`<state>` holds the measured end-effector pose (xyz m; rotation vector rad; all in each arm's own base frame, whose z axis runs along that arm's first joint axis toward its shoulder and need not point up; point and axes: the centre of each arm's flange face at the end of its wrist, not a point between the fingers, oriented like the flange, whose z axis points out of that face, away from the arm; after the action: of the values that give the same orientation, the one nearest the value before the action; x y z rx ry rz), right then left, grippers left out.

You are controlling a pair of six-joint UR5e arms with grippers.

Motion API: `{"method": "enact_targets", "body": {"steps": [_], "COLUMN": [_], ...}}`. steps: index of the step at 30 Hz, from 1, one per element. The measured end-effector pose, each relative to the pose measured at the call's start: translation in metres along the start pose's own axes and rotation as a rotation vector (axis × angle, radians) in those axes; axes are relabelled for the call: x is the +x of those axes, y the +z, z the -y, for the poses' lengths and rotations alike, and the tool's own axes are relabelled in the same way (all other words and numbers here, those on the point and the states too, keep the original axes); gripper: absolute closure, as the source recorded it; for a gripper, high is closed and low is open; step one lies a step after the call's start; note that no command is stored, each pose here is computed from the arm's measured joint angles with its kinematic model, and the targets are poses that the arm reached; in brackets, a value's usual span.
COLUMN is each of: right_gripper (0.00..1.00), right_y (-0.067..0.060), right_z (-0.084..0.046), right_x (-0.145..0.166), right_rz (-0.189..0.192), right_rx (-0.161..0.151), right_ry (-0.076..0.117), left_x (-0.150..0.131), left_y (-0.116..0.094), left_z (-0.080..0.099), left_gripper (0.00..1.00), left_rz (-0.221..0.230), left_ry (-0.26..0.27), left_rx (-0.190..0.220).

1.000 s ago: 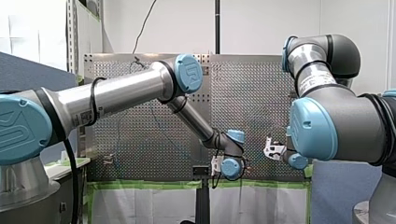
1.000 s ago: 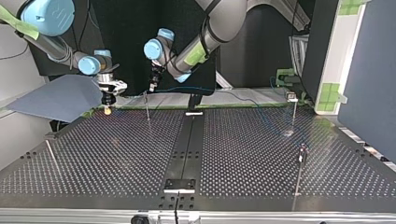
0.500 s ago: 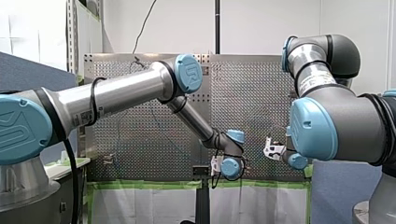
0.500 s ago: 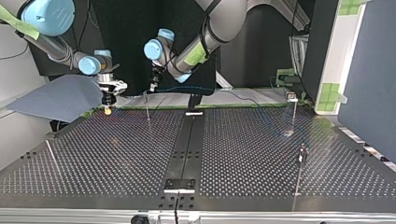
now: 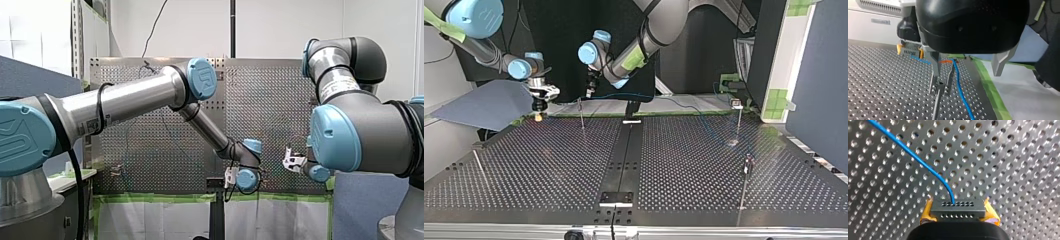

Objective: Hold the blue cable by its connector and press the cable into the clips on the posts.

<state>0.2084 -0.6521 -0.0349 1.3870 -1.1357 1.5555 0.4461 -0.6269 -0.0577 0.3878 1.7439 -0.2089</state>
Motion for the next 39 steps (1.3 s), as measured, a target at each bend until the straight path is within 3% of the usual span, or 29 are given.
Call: {"method": "enact_targets", "body": {"steps": [5,11,14,18,22,31,39], "right_gripper": [1.00,1.00,1.00,1.00,1.00,1.00,1.00], "right_y": [-0.012,-0.029,-0.037,-0.051,-0.063,-0.096,-0.111], "right_z": [-0.003,0.002,0.009,0.018,0.022,0.023,0.027], "right_x": [-0.007,-0.018,-0.023,-0.030,-0.037,-0.051,-0.056], "right_rz": [0.014,0.019,0.021,0.027,0.044,0.090,0.094], "right_rx": [-0.020,-0.012,0.002,0.029,0.040,0.033,0.035], "right_ry": [-0.003,-0.006,-0.019,-0.050,-0.060,-0.051,-0.049], "left_x": [0.002,-0.005,-0.015,-0.028,-0.039,-0.057,-0.029], "left_y": [-0.004,-0.014,-0.018,-0.024,-0.031,-0.063,-0.095], "left_z": [-0.002,-0.003,-0.005,-0.009,-0.014,-0.020,-0.029], "left_gripper": [0.00,0.00,0.00,0.00,0.00,0.00,0.00], "left_rz": [-0.022,-0.033,-0.016,-0.002,-0.002,-0.062,-0.198], "left_ry": [0.016,0.025,0.017,0.009,0.009,0.043,0.085], "left_rx": [-0.027,-0.028,-0.028,-0.031,-0.035,-0.038,0.014]}}
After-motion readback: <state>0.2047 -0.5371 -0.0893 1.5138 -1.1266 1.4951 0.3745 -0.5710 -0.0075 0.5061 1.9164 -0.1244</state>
